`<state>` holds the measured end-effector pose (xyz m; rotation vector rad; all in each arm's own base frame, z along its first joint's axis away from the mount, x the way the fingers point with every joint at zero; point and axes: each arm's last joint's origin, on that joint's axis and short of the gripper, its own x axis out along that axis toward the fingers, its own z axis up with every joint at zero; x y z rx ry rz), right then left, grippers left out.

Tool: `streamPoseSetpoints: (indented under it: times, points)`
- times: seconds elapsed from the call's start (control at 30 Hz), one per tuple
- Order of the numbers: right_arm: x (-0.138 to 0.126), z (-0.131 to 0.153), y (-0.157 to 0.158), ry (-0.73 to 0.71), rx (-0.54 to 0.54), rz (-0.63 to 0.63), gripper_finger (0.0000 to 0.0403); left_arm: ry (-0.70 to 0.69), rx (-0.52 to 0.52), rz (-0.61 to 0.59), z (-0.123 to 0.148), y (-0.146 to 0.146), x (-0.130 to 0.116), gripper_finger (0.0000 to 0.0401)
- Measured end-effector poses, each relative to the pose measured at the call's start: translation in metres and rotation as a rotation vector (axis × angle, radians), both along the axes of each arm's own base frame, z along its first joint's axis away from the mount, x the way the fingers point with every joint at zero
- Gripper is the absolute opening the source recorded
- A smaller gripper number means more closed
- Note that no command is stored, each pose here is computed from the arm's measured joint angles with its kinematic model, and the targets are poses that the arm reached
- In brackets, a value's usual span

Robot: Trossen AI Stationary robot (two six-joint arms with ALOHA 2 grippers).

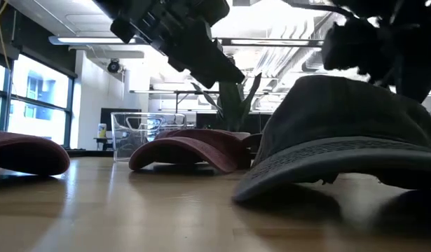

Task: Pick & Place hat
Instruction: Put the bottom black cap into the left transparent bin

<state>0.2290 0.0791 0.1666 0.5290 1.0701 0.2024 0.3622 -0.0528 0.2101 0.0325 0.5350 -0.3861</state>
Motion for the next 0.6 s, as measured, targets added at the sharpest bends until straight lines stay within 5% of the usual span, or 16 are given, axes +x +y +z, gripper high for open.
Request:
streamPoseSetpoints:
  times: [0.13,0.27,0.5,0.6]
  points:
    - [-0.009,-0.02,0.005,-0.208,0.136,-0.046,0.0261,-0.095,0.017,-0.017,0.006,-0.001,0.004,0.0036]
    - [-0.015,-0.028,0.006,-0.288,0.128,-0.084,0.021,-0.203,0.008,-0.012,0.007,0.0,0.013,0.0065]
    - [-0.01,-0.018,0.016,-0.373,0.085,-0.006,0.0028,-0.197,-0.018,0.001,-0.008,0.02,0.04,0.02]
    - [-0.004,-0.007,0.023,-0.423,0.074,0.042,0.0017,-0.203,-0.074,-0.086,-0.013,0.025,0.055,0.026]
